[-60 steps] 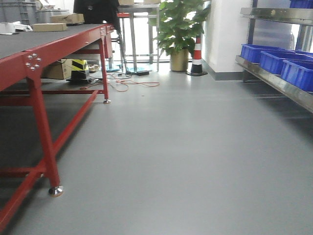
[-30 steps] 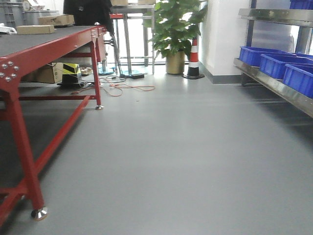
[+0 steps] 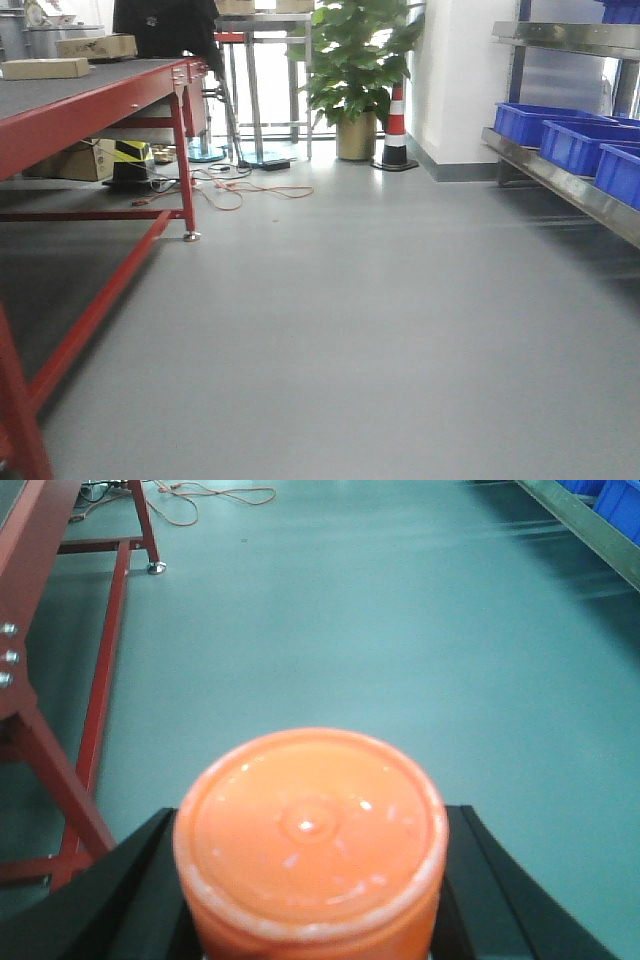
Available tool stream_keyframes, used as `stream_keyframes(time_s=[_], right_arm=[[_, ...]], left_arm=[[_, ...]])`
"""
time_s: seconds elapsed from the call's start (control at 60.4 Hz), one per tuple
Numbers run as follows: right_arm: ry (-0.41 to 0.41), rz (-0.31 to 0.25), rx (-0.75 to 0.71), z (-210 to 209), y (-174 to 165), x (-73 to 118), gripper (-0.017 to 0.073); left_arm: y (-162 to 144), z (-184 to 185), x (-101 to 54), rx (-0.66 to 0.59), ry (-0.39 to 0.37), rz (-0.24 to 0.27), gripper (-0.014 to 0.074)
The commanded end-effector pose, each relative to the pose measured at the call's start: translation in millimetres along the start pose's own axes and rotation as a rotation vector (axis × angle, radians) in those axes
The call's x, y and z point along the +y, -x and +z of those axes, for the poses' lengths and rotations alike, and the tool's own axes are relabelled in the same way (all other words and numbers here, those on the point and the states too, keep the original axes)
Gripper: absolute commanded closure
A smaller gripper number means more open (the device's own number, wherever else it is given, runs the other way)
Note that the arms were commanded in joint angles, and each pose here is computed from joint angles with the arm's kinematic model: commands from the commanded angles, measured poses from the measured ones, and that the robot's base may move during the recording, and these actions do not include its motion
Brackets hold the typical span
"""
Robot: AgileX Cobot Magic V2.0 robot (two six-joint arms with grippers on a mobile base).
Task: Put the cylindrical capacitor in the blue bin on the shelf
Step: 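Drive the base away from the table toward the blue-bin shelf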
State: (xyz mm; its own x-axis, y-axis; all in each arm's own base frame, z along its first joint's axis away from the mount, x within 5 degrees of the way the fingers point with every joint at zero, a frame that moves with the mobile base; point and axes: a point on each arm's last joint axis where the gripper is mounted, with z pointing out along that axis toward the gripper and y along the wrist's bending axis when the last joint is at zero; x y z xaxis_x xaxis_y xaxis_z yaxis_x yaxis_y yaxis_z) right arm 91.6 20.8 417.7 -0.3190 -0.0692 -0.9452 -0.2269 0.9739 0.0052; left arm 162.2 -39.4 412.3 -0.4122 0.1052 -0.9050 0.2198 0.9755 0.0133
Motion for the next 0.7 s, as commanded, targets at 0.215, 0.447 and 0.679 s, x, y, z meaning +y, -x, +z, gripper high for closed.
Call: stream_keyframes(time_s=[0.215,0.447,0.679], right_arm=[[-0.004,-0.005,-0.030,-2.2,3.6,-0.2,0.0658],[-0.004,-0.005,-0.030,-2.2,3.6,-0.2,0.0658],[-0.004,-0.005,-0.030,-2.2,3.6,-0.2,0.0658]], left_arm=[[2.3,-1.2,-1.4,-0.027,-0.010,-0.001,0.0704],[2.3,-1.2,-1.4,-0.027,-0.010,-0.001,0.0704],[2.3,-1.2,-1.4,-0.027,-0.010,-0.001,0.0704]])
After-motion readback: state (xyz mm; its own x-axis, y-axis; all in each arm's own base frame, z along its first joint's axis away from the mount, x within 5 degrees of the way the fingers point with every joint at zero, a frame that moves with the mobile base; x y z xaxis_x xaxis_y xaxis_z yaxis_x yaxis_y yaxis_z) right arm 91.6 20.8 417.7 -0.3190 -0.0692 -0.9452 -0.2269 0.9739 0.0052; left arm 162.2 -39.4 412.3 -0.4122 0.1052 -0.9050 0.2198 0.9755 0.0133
